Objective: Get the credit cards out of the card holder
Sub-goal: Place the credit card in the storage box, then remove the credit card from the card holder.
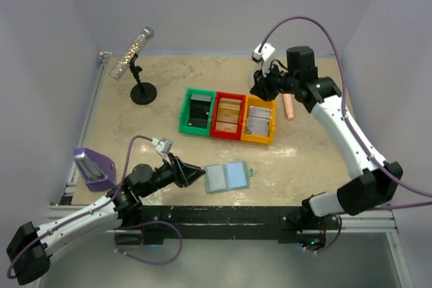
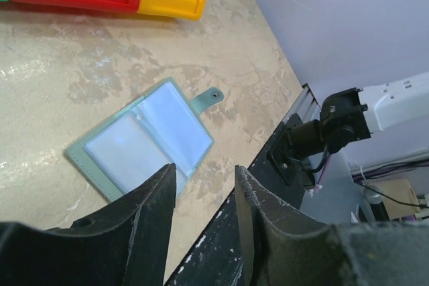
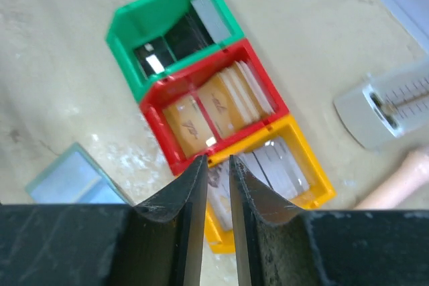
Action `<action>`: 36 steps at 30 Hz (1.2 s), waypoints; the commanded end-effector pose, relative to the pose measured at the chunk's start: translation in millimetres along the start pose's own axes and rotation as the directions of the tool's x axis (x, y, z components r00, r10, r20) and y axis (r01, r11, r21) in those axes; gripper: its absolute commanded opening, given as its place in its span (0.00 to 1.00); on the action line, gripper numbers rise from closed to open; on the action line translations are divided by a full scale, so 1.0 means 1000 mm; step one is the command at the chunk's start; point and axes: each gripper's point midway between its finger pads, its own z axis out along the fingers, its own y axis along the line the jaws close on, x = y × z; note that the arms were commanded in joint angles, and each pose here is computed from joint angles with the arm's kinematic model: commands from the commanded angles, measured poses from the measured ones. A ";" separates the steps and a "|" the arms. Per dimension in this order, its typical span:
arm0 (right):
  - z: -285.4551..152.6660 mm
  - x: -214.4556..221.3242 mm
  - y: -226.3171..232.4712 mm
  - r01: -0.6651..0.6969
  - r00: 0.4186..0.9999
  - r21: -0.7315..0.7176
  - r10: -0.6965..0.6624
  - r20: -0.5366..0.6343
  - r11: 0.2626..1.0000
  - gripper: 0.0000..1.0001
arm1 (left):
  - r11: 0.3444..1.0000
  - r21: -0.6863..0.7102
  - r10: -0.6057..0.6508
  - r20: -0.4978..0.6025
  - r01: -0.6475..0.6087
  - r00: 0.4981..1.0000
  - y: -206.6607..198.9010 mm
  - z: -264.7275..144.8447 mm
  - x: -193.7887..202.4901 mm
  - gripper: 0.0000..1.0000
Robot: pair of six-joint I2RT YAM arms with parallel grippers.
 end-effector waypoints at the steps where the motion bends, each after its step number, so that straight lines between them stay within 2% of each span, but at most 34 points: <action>1: 0.009 0.002 0.055 0.050 0.997 -0.114 -0.044 0.060 0.992 0.24 | 0.992 -0.120 -0.029 -0.037 0.024 0.999 0.037 -0.004 0.023 0.45; 2: 0.008 0.002 0.069 0.063 0.996 -0.145 -0.053 0.070 0.987 0.29 | 0.993 -0.118 -0.024 -0.033 0.020 0.999 0.032 -0.003 0.017 0.45; 3: 0.008 0.003 0.079 0.043 0.997 -0.169 -0.031 0.075 0.985 0.54 | 0.992 -0.127 -0.021 -0.041 0.015 0.999 0.032 -0.003 0.017 0.45; 4: 0.008 0.004 0.089 -0.012 0.997 -0.200 0.026 0.068 0.980 0.96 | 0.989 -0.149 -0.020 -0.044 0.013 0.999 0.034 -0.003 0.016 0.45; 5: 0.006 0.004 0.095 -0.065 0.995 -0.220 0.079 0.059 0.973 0.99 | 0.978 -0.208 -0.041 -0.062 0.027 0.997 0.041 -0.006 0.018 0.45; 7: 0.003 0.005 0.094 -0.215 0.975 -0.180 0.221 0.015 0.960 0.99 | 0.929 -0.363 -0.087 -0.012 0.076 0.996 0.064 -0.013 0.011 0.45; 8: 0.000 0.005 0.098 -0.328 0.944 -0.171 0.330 -0.018 0.929 0.99 | 0.909 -0.406 -0.101 0.001 0.093 0.995 0.069 -0.017 0.009 0.44; 10: -0.008 0.003 0.100 -0.427 0.904 -0.140 0.423 -0.061 0.893 0.99 | 0.905 -0.413 -0.101 0.018 0.100 0.995 0.070 -0.020 0.006 0.43; 11: -0.011 -0.001 0.107 -0.456 0.890 -0.170 0.451 -0.068 0.874 0.99 | 0.907 -0.409 -0.105 0.024 0.105 0.994 0.069 -0.021 0.006 0.52; 13: -0.012 -0.009 0.118 -0.559 0.826 -0.232 0.561 -0.065 0.796 0.99 | 0.907 -0.405 -0.110 0.034 0.114 0.993 0.068 -0.024 0.004 0.92; 14: -0.011 -0.007 0.122 -0.617 0.782 -0.234 0.618 -0.080 0.751 0.99 | 0.907 -0.403 -0.113 0.036 0.118 0.993 0.068 -0.026 0.005 0.99; 15: -0.013 -0.005 0.126 -0.653 0.753 -0.251 0.649 -0.109 0.715 0.99 | 0.914 -0.389 -0.108 0.035 0.113 0.994 0.066 -0.026 0.005 1.00; 17: -0.006 -0.003 0.138 -0.665 0.730 -0.363 0.671 -0.132 0.653 0.99 | 0.944 -0.318 -0.090 0.016 0.090 0.996 0.054 -0.023 0.006 1.00; 18: -0.003 0.000 0.140 -0.690 0.704 -0.364 0.695 -0.142 0.625 0.99 | 0.949 -0.301 -0.088 0.011 0.088 0.996 0.052 -0.023 0.007 1.00; 19: 0.002 0.008 0.133 -0.690 0.712 -0.302 0.692 -0.120 0.657 0.99 | 0.952 -0.295 -0.091 0.003 0.088 0.996 0.051 -0.023 0.008 1.00; 22: 0.003 0.031 0.136 -0.590 0.808 -0.139 0.581 -0.103 0.796 0.99 | 0.940 -0.333 -0.093 -0.048 0.072 0.995 0.055 -0.024 0.016 0.99; 25: -0.002 0.047 0.130 -0.509 0.860 0.012 0.509 -0.034 0.861 0.99 | 0.949 -0.311 -0.093 -0.109 0.055 0.990 0.051 -0.019 0.025 0.96; 28: -0.008 0.066 0.117 -0.350 0.934 0.240 0.358 0.011 0.906 0.99 | 0.968 -0.242 -0.103 -0.157 0.062 0.982 0.039 -0.013 0.033 0.93; 30: -0.014 0.081 0.105 -0.329 0.936 0.361 0.351 0.004 0.873 0.99 | 0.976 -0.206 -0.104 -0.148 0.072 0.984 0.032 -0.008 0.030 0.92; 34: -0.017 0.116 0.113 -0.403 0.874 0.402 0.476 -0.095 0.822 0.99 | 0.982 -0.174 -0.104 -0.166 0.075 0.981 0.026 -0.005 0.033 0.90; 36: -0.010 0.132 0.123 -0.417 0.856 0.375 0.496 -0.145 0.828 0.99 | 0.982 -0.175 -0.107 -0.175 0.076 0.979 0.025 -0.004 0.035 0.90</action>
